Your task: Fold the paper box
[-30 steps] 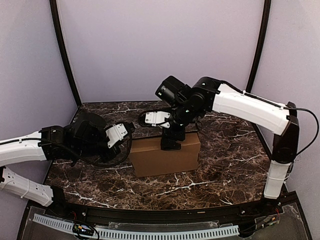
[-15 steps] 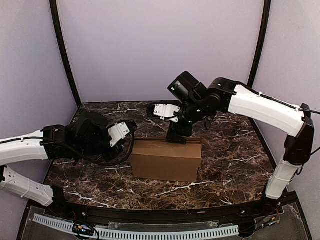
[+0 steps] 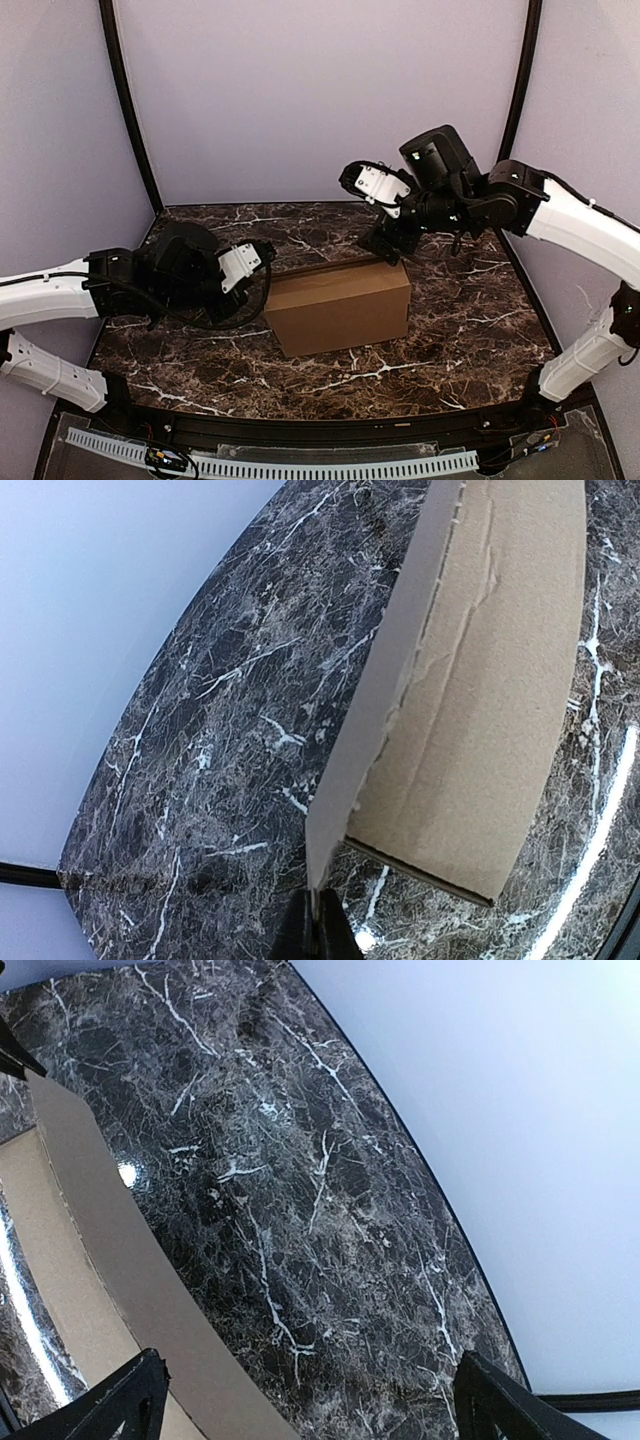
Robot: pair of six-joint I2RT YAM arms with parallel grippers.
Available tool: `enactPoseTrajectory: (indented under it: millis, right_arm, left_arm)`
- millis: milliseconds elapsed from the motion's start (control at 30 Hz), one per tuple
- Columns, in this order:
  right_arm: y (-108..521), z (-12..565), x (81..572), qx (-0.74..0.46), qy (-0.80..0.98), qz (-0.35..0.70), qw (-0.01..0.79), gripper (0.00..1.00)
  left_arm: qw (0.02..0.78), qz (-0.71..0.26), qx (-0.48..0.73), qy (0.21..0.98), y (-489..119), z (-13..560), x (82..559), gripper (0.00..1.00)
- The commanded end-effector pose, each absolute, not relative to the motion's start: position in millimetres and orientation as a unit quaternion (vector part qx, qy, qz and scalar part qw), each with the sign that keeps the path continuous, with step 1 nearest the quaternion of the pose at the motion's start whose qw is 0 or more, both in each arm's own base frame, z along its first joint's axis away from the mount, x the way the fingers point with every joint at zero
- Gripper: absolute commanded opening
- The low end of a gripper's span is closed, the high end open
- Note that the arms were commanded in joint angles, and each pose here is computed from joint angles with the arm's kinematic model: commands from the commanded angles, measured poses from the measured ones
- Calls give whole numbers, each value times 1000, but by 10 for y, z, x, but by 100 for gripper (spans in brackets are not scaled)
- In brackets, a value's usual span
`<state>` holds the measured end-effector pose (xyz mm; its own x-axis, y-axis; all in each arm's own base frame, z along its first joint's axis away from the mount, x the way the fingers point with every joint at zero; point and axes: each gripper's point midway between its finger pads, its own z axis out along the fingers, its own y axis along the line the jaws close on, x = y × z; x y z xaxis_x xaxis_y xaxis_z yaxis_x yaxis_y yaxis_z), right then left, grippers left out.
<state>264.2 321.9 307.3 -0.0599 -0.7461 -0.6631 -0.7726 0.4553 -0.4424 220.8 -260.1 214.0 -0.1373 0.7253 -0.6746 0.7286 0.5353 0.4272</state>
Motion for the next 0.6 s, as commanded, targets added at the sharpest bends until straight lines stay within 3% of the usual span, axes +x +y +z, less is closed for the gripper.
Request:
enactPoseTrajectory:
  millis: [0,167,367,567]
  right_arm:
    - [3054,3372,2622,-460,727,42,508,99]
    - [2759,3440,2483,-425,728,54,536,99]
    - [2546,3127,2209,-411,749,101,509,98]
    - [2414,2852,1970,-391,776,151,472,85]
  left_arm:
    - [434,-7,488,757,-2618,2154,2169,1]
    - [433,-5,489,757,-2635,2152,2185,1]
    - [431,1,489,758,-2633,2139,2202,1]
    - [428,-3,488,761,-2649,2151,2192,1]
